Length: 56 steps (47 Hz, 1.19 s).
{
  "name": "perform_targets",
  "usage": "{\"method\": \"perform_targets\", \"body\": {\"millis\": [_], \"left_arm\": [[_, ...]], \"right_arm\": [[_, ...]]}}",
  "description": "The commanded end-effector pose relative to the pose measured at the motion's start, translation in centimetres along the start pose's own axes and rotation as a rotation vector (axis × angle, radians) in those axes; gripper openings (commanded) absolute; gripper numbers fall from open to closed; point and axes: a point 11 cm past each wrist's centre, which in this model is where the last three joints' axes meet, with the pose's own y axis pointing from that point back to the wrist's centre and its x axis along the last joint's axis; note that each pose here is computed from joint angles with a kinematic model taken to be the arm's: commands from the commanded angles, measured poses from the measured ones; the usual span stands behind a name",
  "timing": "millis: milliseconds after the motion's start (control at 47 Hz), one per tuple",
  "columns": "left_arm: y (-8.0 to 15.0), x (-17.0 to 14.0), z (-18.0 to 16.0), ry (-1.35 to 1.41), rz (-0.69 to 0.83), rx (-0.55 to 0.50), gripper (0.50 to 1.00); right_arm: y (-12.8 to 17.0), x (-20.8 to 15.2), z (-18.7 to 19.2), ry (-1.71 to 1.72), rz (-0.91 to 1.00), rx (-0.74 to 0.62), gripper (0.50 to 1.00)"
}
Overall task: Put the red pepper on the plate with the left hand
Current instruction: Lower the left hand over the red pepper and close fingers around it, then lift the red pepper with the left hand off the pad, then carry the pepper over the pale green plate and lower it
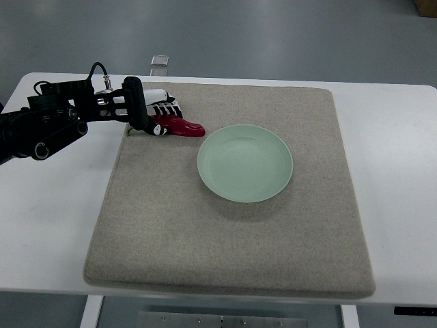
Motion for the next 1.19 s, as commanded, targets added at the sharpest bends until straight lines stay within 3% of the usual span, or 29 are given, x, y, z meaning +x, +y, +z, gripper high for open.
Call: {"method": "perform_targets", "body": {"millis": [0, 85, 553, 809, 979, 1170], "left_arm": [[0.0, 0.1, 0.1, 0.000, 0.002, -0.001, 0.568], [0.0, 0.1, 0.2, -0.001, 0.002, -0.005, 0.500], [0.5, 4.4, 2.2, -0.014, 0.081, -0.045, 0.500], [2.6, 10.1, 5.2, -0.005, 0.183, -0.129, 0.500], [2.4, 9.6, 8.7, -0.024, 0.155, -0.225, 0.500], [2.0, 6.6, 13.5, -0.062, 0.070, -0.353, 0.500]], "right_arm": [[0.0, 0.0, 0.0, 0.000, 0.000, 0.000, 0.928], [0.0, 0.0, 0.0, 0.000, 0.000, 0.000, 0.928], [0.0, 0.0, 0.0, 0.000, 0.000, 0.000, 0.928], [0.0, 0.0, 0.0, 0.000, 0.000, 0.000, 0.928], [0.0, 0.0, 0.0, 0.000, 0.000, 0.000, 0.928], [0.0, 0.0, 0.0, 0.000, 0.000, 0.000, 0.928]]}}
